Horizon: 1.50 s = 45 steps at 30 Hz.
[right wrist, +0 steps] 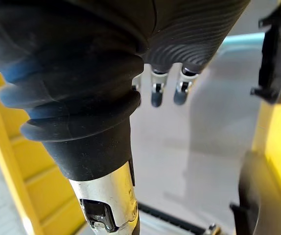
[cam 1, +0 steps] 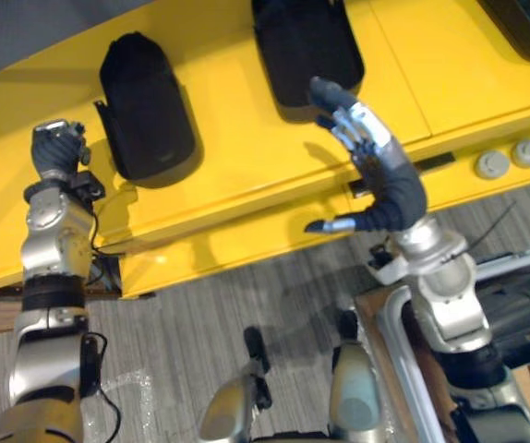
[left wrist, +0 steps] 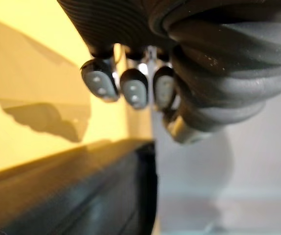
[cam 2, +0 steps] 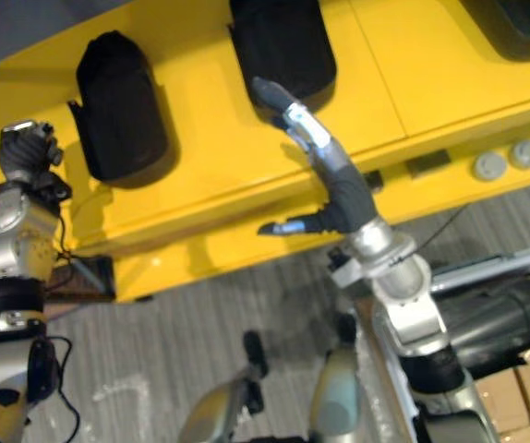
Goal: Walk over and take plastic housings, then place them on the shelf
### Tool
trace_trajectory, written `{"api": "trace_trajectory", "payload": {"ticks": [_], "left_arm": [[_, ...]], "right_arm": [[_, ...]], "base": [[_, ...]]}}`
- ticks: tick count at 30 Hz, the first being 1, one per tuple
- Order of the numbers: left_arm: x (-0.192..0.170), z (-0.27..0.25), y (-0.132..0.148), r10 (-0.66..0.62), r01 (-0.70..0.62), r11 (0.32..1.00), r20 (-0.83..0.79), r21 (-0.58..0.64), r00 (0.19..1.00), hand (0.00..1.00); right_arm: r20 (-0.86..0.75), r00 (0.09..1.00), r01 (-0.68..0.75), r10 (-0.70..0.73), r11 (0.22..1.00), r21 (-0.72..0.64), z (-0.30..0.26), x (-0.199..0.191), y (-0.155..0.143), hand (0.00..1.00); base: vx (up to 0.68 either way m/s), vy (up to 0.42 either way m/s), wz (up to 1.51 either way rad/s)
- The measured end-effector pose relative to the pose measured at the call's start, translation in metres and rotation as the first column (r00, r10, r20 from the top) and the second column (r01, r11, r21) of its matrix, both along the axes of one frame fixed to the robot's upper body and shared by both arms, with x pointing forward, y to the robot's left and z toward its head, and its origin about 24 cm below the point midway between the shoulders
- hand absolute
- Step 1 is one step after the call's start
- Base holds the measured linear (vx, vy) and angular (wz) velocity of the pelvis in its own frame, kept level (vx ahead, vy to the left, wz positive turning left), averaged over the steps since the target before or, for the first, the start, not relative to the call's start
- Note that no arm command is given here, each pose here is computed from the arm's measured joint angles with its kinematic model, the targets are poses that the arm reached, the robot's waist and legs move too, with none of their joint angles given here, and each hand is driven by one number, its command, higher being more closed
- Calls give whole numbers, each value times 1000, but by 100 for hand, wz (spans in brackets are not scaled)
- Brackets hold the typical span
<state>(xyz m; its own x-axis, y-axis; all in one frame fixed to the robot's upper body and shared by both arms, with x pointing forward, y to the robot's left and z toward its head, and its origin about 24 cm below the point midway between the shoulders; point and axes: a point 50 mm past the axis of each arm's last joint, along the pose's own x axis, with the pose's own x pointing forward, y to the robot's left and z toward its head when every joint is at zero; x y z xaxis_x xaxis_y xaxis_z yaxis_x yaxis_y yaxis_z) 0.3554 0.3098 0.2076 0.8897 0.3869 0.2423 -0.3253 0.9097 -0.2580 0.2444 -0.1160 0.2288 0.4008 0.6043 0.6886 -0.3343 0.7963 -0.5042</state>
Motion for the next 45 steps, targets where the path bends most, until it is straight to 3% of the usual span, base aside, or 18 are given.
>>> {"api": "trace_trajectory", "payload": {"ticks": [1,10,13,16,21,24,29,32,37,43,45], "left_arm": [[0,0,0,-1,1,1000,-3,0,1000,0],[-3,33,11,47,-52,997,97,50,994,0],[-23,56,17,102,-135,983,237,125,966,0],[-51,34,12,96,-155,973,309,173,946,0],[-109,-49,-24,64,-95,987,229,126,971,0],[-149,-106,-43,135,-138,989,71,43,988,0],[-176,-149,-64,188,-189,982,-118,2,975,0],[-187,-164,-72,184,-192,981,-176,-33,967,0],[-185,-163,-88,96,-106,991,-123,-80,988,0],[-173,-153,-104,-27,26,999,-63,-20,998,0],[-171,-152,-107,-46,45,999,-56,-20,997,0]], "right_arm": [[10,1000,-20,20,1000,-4,1,-3,3,0],[-66,998,7,-6,1000,5,-20,-8,-1,0],[-101,995,26,-25,1000,7,-32,-12,-4,0],[-166,985,48,-45,999,12,-50,-18,-7,0],[-292,954,78,-63,996,40,-78,-28,-9,0],[-342,935,120,-97,992,47,-91,-26,-7,0],[-454,884,194,-113,971,136,-110,-16,-8,0],[-533,840,222,-105,962,161,-124,-11,-9,0],[-554,830,193,-72,967,164,-128,-11,-5,0],[-626,779,-56,40,998,-6,-149,-11,19,0],[-634,772,-79,43,996,-29,-152,-11,21,0]], "base": [[0,0,0],[54,-16,8],[60,-2,7],[112,-3,1],[99,-11,14],[-47,-11,22],[-66,5,11],[-12,-2,18],[8,-11,20],[4,-6,5],[-6,-14,14]]}}
